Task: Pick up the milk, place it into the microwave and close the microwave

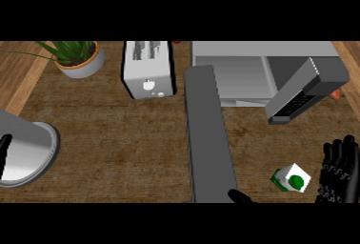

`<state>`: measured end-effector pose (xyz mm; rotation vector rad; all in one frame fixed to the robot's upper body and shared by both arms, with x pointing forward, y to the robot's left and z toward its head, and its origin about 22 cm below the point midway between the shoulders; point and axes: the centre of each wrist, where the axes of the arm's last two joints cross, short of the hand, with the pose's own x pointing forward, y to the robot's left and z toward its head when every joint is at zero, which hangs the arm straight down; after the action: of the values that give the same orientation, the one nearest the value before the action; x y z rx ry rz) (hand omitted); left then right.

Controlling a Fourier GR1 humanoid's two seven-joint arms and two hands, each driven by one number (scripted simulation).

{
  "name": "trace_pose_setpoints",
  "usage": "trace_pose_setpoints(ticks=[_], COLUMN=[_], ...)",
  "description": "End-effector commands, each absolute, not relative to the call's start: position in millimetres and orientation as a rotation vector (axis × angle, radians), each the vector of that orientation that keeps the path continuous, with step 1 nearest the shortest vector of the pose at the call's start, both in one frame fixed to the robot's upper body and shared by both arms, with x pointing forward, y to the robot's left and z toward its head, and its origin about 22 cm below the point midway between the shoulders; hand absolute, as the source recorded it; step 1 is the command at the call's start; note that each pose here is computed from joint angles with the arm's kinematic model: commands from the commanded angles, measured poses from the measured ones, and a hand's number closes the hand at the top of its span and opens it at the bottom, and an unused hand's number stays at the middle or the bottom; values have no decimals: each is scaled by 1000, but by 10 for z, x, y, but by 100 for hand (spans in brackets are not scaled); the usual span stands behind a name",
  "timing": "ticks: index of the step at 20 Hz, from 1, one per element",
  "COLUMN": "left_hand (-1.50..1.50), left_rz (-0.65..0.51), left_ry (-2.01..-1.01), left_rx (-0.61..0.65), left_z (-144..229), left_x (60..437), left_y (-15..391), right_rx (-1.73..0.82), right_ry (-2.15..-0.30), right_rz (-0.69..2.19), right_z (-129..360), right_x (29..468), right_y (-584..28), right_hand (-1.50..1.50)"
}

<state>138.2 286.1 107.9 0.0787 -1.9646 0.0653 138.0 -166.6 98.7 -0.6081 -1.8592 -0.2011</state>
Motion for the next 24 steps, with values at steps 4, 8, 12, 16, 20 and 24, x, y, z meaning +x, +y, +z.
trace_pose_setpoints(ticks=[4,8,12,16,20,24], left_hand=[-150,-150,-150,-150,-150,-150], left_rz=[53,68,67,48,56,69], left_ry=[-1959,-1949,-1950,-1961,-1957,-1960], left_rx=[82,75,65,98,59,69], left_z=[1113,990,1244,1051,1133,786], left_x=[1082,1163,863,1012,772,876], left_y=[2933,2920,3013,3253,3122,3216], right_rx=[-620,-644,-671,-685,-732,-737], right_ry=[-1793,-1786,-1734,-1693,-1657,-1628], right_rz=[-213,-266,-330,-330,-334,-366], right_z=[617,521,414,66,-310,-437], right_x=[1406,1507,1512,1541,1309,1281], right_y=[-1806,-2103,-2219,-2158,-2271,-2459], right_hand=[-150,-150,-150,-150,-150,-150])
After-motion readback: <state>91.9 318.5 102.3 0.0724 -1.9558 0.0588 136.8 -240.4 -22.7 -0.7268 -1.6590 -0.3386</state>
